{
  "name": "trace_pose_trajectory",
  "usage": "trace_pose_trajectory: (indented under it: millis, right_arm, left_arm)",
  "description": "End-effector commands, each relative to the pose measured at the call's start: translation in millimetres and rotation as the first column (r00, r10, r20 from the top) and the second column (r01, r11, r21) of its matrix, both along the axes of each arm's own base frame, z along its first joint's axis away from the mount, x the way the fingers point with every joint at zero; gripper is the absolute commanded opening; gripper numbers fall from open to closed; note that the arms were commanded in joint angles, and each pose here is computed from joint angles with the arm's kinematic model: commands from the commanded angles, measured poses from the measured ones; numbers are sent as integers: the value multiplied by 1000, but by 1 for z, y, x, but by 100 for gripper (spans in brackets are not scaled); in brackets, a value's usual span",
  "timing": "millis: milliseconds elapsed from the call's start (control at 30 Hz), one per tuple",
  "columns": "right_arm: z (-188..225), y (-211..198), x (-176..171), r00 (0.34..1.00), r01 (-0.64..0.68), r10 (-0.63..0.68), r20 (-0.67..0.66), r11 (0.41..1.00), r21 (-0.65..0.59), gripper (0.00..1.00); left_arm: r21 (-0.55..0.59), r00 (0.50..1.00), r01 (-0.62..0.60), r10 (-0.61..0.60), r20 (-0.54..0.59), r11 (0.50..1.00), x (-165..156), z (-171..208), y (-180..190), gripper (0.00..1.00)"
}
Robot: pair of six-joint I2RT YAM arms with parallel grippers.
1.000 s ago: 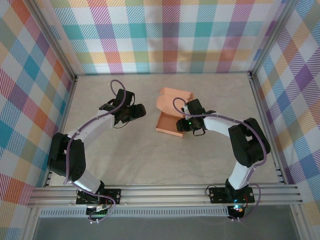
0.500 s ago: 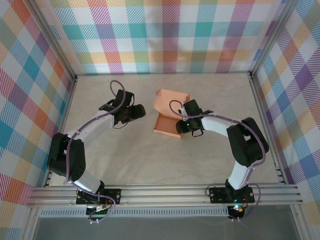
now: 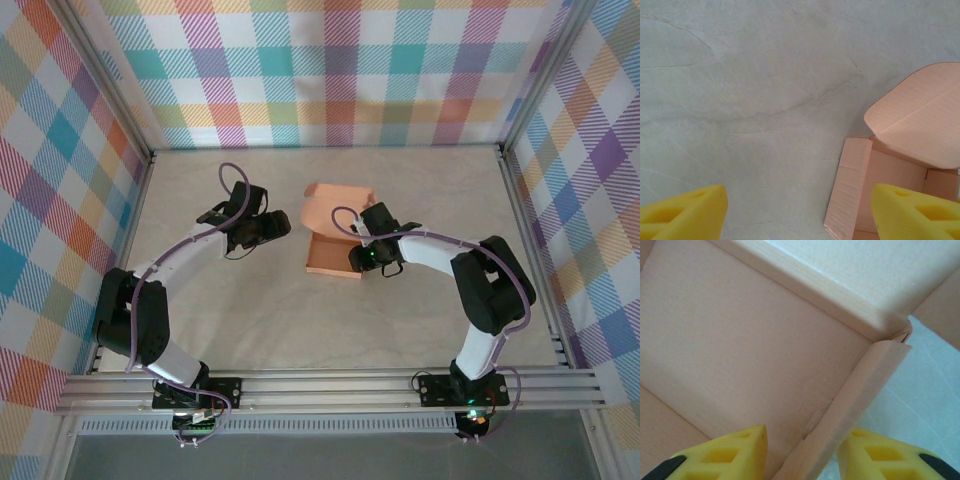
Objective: Fold the paper box
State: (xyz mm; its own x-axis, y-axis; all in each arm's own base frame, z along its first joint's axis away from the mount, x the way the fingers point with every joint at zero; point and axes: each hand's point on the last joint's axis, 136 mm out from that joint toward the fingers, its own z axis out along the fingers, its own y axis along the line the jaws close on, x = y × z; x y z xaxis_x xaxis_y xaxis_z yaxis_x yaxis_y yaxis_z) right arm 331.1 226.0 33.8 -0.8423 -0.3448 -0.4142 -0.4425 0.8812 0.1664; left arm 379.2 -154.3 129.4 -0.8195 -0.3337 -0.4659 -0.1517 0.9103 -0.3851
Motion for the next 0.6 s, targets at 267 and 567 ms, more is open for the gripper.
trace_pose_trajectory:
  millis: [267,567]
  right_arm:
    - [8,-4,3,998,-57,60,38,997,-59,40]
    - [33,-3,5,993,-59,62,102,998,-28,50]
  left_arm:
    - [-14,999,-15,16,31,1000,2,10,5,75]
    - [-27,997,22,-20,77,999,7,15,-1,86]
